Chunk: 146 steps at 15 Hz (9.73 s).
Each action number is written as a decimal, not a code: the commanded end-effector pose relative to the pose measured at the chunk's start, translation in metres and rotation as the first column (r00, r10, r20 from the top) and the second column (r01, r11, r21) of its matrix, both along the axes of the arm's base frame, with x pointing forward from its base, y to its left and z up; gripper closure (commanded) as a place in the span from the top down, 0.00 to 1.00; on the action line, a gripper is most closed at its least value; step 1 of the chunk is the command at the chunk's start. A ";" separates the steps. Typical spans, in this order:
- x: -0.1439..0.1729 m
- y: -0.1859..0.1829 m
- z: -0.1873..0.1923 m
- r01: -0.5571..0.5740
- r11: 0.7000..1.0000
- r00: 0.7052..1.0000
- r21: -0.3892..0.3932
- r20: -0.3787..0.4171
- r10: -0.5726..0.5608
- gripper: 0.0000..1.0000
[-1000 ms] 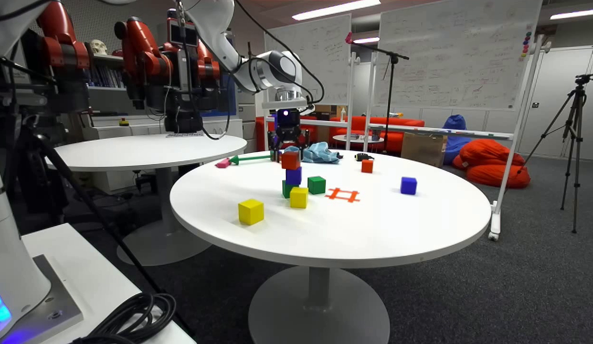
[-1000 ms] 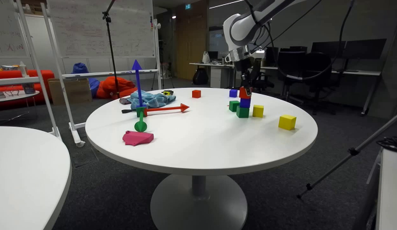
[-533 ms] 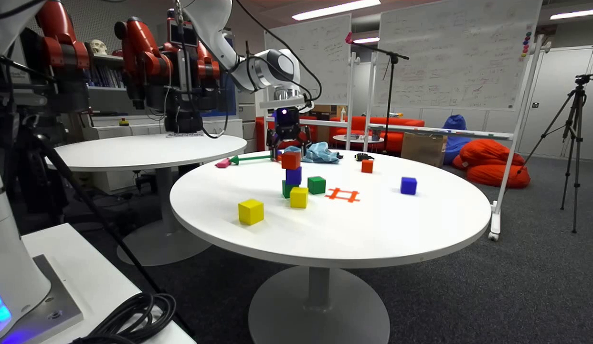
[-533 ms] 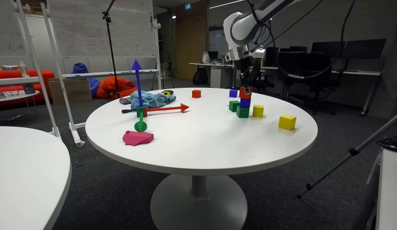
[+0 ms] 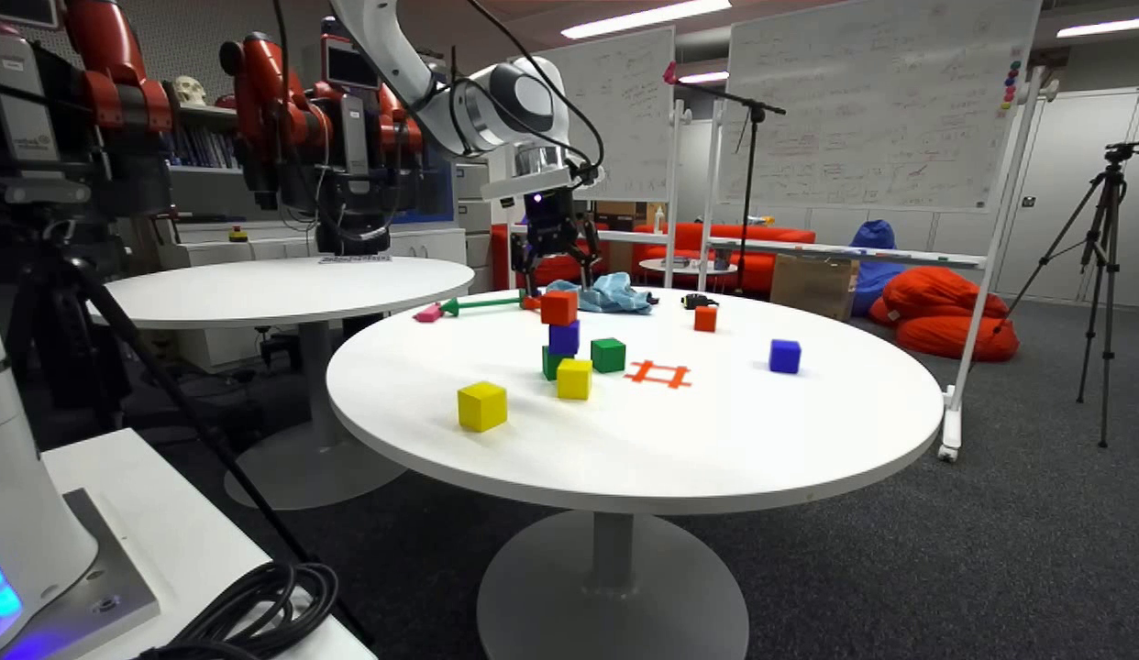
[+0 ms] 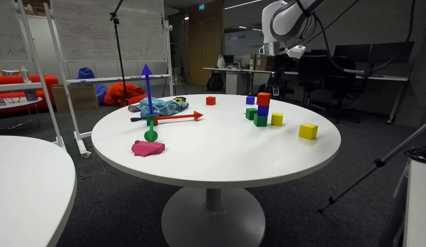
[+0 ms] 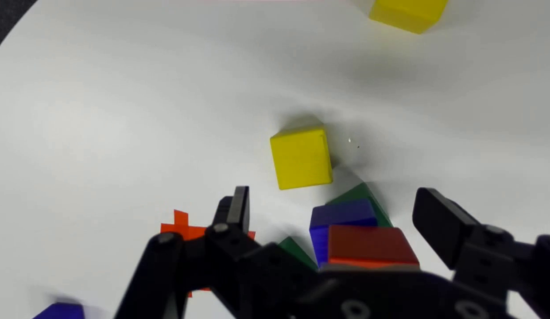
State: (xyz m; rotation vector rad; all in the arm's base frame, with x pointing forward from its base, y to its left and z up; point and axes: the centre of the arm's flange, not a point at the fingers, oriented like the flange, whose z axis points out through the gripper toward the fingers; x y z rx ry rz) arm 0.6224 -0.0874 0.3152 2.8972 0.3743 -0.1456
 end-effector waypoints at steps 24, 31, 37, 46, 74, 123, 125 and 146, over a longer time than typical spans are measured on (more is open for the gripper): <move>-0.115 0.011 -0.116 0.266 0.956 0.952 0.128 -0.194 -0.239 1.00; -0.113 0.014 -0.120 0.246 0.966 0.955 0.076 -0.190 -0.228 1.00; -0.119 0.005 -0.120 0.310 0.951 0.938 -0.009 -0.158 -0.307 1.00; -0.116 0.002 -0.126 0.289 0.957 0.943 0.000 -0.174 -0.285 1.00; -0.139 -0.017 -0.098 0.338 0.941 0.933 -0.006 -0.125 -0.337 0.31; -0.069 -0.009 0.113 0.224 0.971 0.957 -0.078 0.203 -0.205 0.31; -0.057 -0.006 0.123 0.206 0.974 0.964 -0.093 0.189 -0.186 0.31; 0.042 0.028 0.128 0.047 0.984 0.998 -0.174 -0.030 -0.053 0.31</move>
